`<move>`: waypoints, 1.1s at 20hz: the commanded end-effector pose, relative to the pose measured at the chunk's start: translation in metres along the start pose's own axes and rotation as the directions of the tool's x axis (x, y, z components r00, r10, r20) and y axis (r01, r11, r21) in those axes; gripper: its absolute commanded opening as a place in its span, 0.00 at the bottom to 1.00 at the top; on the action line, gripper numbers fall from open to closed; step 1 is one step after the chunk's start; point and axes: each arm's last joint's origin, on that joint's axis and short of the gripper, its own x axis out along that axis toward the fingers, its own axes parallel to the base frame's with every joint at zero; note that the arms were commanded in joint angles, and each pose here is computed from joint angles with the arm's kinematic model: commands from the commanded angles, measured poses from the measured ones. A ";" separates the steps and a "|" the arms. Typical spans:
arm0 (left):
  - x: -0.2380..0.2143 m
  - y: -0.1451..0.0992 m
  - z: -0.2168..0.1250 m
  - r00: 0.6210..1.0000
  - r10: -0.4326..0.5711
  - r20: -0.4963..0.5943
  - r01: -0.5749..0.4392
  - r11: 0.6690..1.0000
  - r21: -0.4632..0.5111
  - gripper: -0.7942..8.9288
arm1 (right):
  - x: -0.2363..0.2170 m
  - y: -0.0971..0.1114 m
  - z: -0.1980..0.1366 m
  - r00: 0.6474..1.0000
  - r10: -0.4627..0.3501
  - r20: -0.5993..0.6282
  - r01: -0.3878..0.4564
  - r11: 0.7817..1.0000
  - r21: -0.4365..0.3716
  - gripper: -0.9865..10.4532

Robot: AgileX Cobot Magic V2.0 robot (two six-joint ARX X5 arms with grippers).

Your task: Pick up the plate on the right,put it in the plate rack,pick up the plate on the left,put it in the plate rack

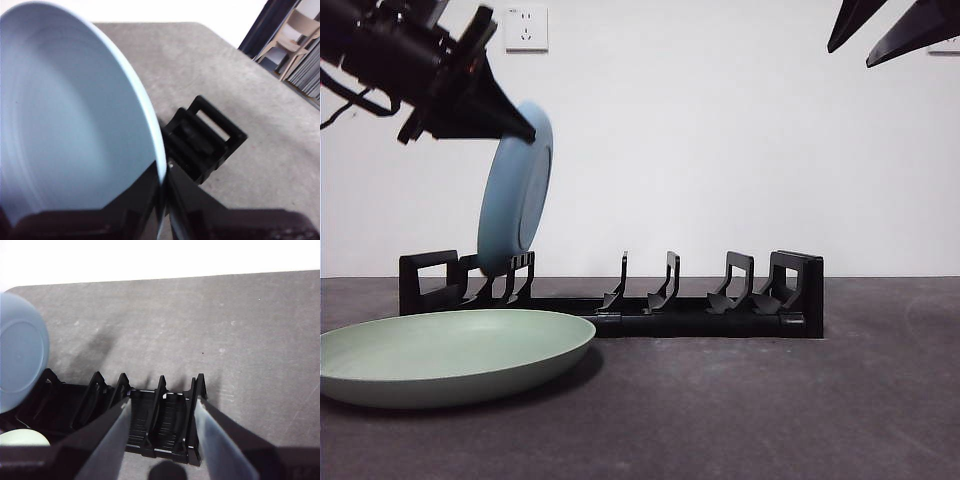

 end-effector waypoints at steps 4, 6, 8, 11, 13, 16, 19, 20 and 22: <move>0.002 0.003 -0.010 0.997 0.006 -0.075 -0.009 0.999 -0.041 0.07 | 0.001 0.000 0.000 1.000 0.005 0.000 -0.005 0.999 0.033 0.28; 0.004 0.002 -0.013 0.995 0.007 -0.101 -0.009 1.000 -0.022 0.07 | 0.001 0.000 0.000 1.000 0.006 0.000 -0.006 0.999 0.049 0.28; 0.006 0.001 -0.016 0.992 0.019 -0.123 -0.022 0.999 -0.026 0.07 | 0.001 0.000 0.000 1.000 0.006 -0.002 -0.006 0.999 0.050 0.28; 0.007 -0.001 -0.021 0.985 0.045 -0.166 -0.051 0.998 -0.032 0.09 | 0.001 0.002 -0.003 0.998 0.063 -0.032 -0.061 0.996 0.060 0.28; 0.007 -0.001 -0.024 0.981 0.044 -0.189 -0.049 0.998 -0.026 0.30 | 0.001 0.004 -0.005 0.985 0.159 -0.067 -0.154 0.986 0.070 0.28; 0.001 -0.005 -0.024 0.976 0.037 -0.215 -0.047 0.998 -0.043 0.41 | 0.004 0.015 -0.011 0.940 0.315 -0.129 -0.306 0.948 0.085 0.28; -0.018 -0.020 -0.013 0.982 0.027 -0.186 -0.029 1.000 -0.007 0.42 | 0.015 0.033 -0.021 0.904 0.375 -0.206 -0.367 0.927 0.077 0.28; -0.029 -0.030 -0.007 0.986 0.026 -0.167 -0.023 1.000 0.020 0.42 | 0.021 0.041 -0.026 0.886 0.396 -0.241 -0.390 0.918 0.074 0.28; -0.050 -0.053 0.001 0.991 0.019 -0.131 -0.007 0.996 0.091 0.42 | 0.039 0.057 -0.038 0.847 0.425 -0.318 -0.426 0.902 0.072 0.28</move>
